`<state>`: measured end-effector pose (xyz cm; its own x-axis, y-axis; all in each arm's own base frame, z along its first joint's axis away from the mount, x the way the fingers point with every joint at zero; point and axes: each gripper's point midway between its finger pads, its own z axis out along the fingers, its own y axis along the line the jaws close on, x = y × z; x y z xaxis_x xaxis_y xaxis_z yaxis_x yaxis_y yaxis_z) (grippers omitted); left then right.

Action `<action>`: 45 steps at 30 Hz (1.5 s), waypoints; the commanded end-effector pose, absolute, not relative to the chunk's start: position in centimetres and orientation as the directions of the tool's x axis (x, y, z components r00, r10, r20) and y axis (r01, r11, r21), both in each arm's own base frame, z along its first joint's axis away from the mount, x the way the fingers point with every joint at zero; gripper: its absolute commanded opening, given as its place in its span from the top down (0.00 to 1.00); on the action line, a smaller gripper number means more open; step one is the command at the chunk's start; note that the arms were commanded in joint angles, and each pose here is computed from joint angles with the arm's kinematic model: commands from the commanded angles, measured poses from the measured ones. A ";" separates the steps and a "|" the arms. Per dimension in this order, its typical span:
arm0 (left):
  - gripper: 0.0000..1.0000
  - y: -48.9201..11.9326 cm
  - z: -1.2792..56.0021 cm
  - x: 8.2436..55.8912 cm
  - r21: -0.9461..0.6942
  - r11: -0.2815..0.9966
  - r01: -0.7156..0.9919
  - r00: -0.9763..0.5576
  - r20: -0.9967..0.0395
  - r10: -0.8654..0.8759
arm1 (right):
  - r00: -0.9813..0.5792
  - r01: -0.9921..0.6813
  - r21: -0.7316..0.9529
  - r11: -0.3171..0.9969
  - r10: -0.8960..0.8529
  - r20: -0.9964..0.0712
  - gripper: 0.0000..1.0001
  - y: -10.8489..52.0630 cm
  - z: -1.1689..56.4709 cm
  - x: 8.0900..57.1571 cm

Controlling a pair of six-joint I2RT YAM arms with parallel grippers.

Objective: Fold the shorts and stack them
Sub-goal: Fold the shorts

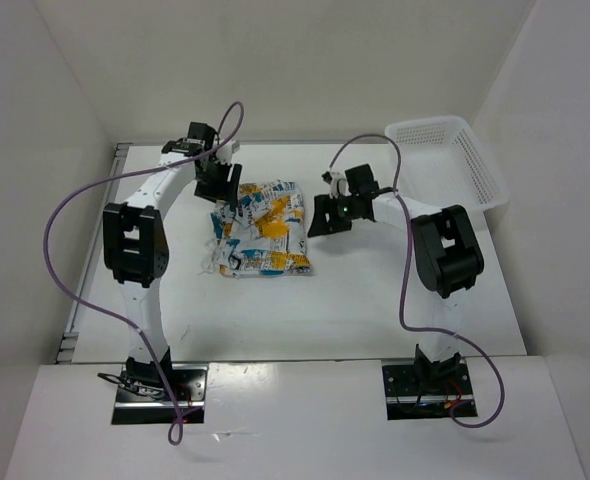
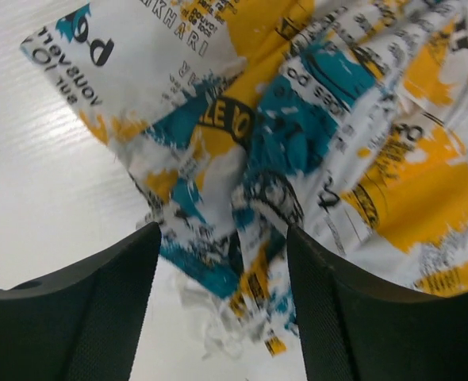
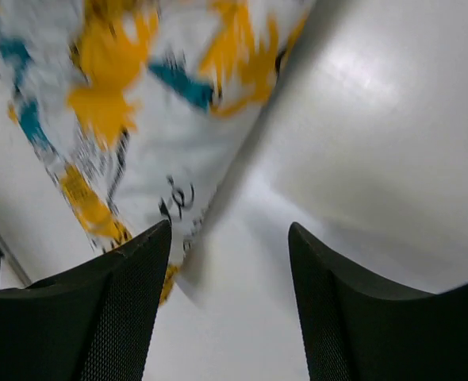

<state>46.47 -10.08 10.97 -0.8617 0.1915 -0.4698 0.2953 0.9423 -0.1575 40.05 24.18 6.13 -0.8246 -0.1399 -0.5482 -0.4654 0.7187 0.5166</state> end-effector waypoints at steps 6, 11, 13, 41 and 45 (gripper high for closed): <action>0.44 -10.4 9.5 50.0 -0.152 0.941 0.303 -0.840 -0.509 0.188 | -0.819 -0.565 0.592 0.574 -0.302 -0.488 0.34 26.4 5.2 32.1; 0.70 -10.1 8.6 50.3 -0.139 0.946 0.294 -0.845 -0.500 0.189 | -0.828 -0.560 0.638 0.529 -0.334 -0.450 0.39 27.6 4.6 29.8; 0.75 -9.8 8.6 50.6 -0.121 0.951 0.286 -0.840 -0.508 0.188 | -0.833 -0.554 0.648 0.524 -0.342 -0.435 0.51 28.3 4.1 29.0; 0.32 -16.4 10.6 47.5 -0.337 0.834 0.437 -0.827 -0.515 0.225 | -0.784 -0.619 0.561 0.549 -0.396 -0.478 1.00 24.2 4.7 24.7; 0.27 -17.3 9.0 45.9 -0.364 0.822 0.437 -0.852 -0.460 0.249 | -0.777 -0.628 0.549 0.552 -0.402 -0.484 1.00 24.1 4.5 24.9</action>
